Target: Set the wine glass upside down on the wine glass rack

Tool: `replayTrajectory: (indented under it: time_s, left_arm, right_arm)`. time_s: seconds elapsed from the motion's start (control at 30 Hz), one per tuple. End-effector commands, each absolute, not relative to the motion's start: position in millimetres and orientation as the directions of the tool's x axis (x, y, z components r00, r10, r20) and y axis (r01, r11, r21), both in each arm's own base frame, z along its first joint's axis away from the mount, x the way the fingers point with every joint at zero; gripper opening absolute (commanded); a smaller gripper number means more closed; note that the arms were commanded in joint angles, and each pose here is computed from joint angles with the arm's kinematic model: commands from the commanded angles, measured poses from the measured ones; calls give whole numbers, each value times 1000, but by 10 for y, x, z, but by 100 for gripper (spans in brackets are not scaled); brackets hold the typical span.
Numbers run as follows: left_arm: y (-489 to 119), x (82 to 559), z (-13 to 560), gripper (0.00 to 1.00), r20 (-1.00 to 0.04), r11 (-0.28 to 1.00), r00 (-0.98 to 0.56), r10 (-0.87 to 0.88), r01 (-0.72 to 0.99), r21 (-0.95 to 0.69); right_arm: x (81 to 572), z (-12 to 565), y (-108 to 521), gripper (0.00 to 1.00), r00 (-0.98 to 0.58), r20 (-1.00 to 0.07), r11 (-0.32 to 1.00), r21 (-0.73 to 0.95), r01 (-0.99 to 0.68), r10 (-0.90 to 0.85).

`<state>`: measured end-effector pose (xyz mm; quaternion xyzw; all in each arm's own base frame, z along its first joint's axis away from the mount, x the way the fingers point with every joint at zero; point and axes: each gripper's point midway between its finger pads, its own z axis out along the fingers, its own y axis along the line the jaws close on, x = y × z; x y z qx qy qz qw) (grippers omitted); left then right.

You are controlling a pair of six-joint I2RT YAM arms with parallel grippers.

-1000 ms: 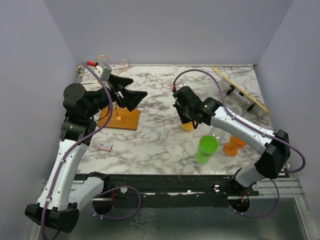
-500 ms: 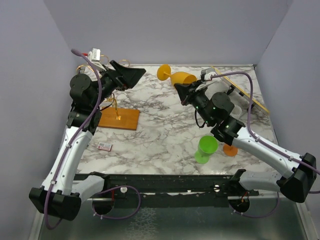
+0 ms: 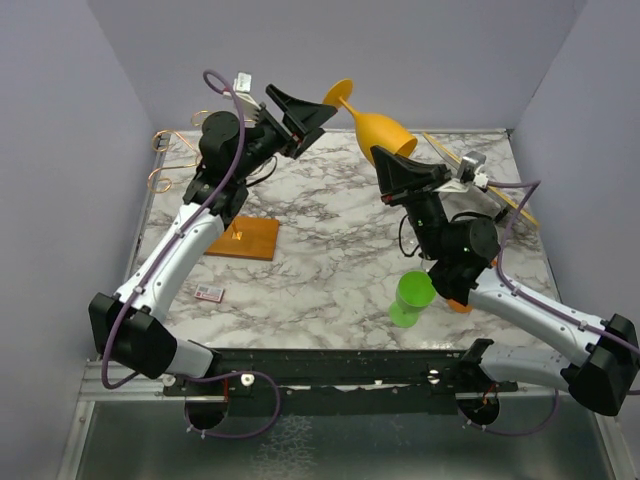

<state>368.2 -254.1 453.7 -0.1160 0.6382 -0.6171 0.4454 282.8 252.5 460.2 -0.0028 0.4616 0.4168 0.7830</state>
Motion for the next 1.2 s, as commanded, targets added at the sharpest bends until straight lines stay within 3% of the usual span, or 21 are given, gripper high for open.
replayTrajectory:
  time_s: [0.0,0.2,0.4,0.87,0.93,1.03,1.17]
  left_arm:
    - [-2749,3679,4759,99,-403,157,-567,-719,432,-888]
    - [-2848,3656,4875,96,-388,126,-549,-740,453,-883]
    - [-2826,3727,4967,71,-339,114,-499,-797,427,-897]
    - [-2847,3805,4950,35,-290,93,-462,-838,404,-910]
    - [-2820,3801,4967,25,-297,99,-446,-844,416,-904]
    - [-2776,3795,4983,1,-314,119,-419,-852,429,-896]
    - [-2716,3776,4999,0,-342,150,-381,-859,452,-879]
  right_arm:
    - [2634,4816,2435,1,216,-604,541,429,-724,768]
    - [2625,4741,2493,1,168,-599,503,452,-737,783]
    - [2653,4704,2567,1,146,-599,485,457,-745,788]
    - [2591,4646,2739,1,125,-638,463,396,-793,760]
    - [2564,4628,2764,1,125,-650,461,377,-804,749]
    - [2502,4605,2794,1,117,-668,451,351,-821,734]
    - [2450,4538,2816,1,88,-691,438,350,-828,718]
